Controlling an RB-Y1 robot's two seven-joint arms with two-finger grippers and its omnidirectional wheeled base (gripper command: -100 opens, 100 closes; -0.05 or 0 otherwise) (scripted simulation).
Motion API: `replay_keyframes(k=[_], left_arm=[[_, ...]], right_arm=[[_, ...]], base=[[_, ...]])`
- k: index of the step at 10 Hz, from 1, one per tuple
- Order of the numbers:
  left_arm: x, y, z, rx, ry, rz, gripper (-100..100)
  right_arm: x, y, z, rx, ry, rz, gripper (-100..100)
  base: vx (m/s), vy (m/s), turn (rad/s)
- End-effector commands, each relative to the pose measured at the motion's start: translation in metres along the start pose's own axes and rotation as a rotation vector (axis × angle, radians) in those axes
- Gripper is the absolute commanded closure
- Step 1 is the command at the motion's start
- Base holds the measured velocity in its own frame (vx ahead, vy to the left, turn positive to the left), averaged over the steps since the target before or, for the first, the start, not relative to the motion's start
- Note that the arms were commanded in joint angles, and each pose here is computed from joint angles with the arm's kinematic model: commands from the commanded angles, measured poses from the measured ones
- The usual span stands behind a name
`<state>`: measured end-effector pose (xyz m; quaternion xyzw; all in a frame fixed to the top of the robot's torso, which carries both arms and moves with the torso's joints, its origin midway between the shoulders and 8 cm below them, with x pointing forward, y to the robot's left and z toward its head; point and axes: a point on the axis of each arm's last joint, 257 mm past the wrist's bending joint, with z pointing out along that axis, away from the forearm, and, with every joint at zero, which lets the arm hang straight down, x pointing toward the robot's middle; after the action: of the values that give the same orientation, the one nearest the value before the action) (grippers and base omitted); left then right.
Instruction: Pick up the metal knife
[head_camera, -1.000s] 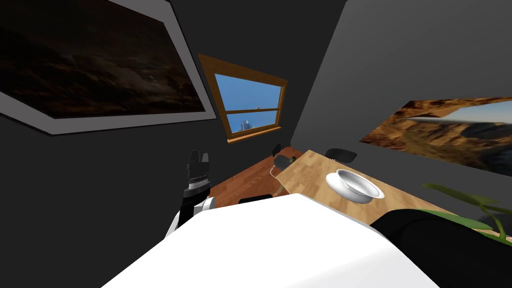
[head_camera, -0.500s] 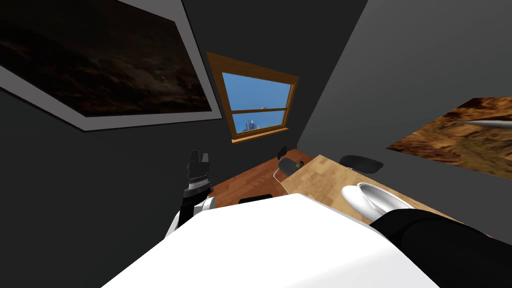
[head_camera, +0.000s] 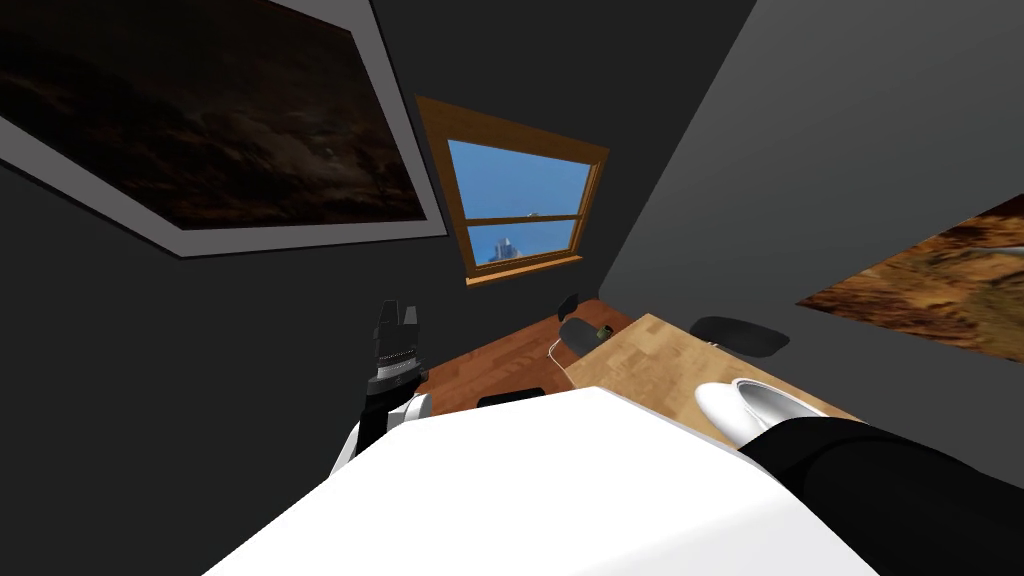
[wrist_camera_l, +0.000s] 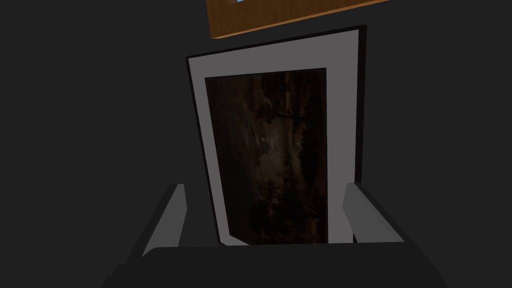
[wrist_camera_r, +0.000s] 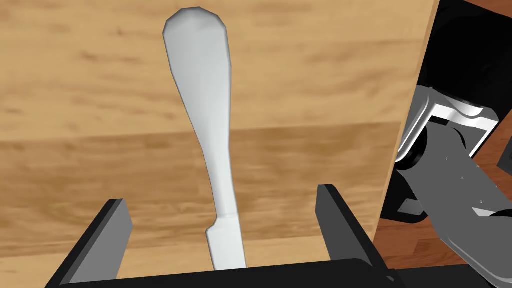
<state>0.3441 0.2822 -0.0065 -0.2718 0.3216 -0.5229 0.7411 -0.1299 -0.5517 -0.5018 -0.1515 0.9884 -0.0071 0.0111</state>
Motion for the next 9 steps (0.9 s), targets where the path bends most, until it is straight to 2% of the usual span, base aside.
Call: replay_keyframes(k=[1, 2, 3, 4, 8, 9], left_arm=[[0.0, 0.0, 0.0, 0.0, 0.0, 0.0, 0], [0.0, 0.0, 0.0, 0.0, 0.0, 0.0, 0], [0.0, 0.0, 0.0, 0.0, 0.0, 0.0, 0], [0.0, 0.0, 0.0, 0.0, 0.0, 0.0, 0], [0.0, 0.0, 0.0, 0.0, 0.0, 0.0, 0], [0.0, 0.0, 0.0, 0.0, 0.0, 0.0, 0]], right_arm=[[0.0023, 0.0085, 0.0085, 0.0, 0.0, 0.009, -100], [0.0028, 0.0142, 0.0142, -0.002, 0.0, 0.014, -100], [0.0044, 0.0103, 0.0096, 0.0, 0.0, 0.012, -100], [0.0048, 0.0107, 0.01, 0.0, 0.0, 0.012, 100], [0.0048, 0.0117, 0.0101, -0.003, 0.0, 0.012, 100], [0.0048, 0.0117, 0.0101, -0.003, 0.0, 0.012, 0]], base=[[-0.012, -0.058, 0.065], [-0.013, -0.051, 0.056], [-0.006, -0.023, 0.011], [0.0, 0.0, 0.0], [0.0, 0.0, 0.0], [0.0, 0.0, 0.0]])
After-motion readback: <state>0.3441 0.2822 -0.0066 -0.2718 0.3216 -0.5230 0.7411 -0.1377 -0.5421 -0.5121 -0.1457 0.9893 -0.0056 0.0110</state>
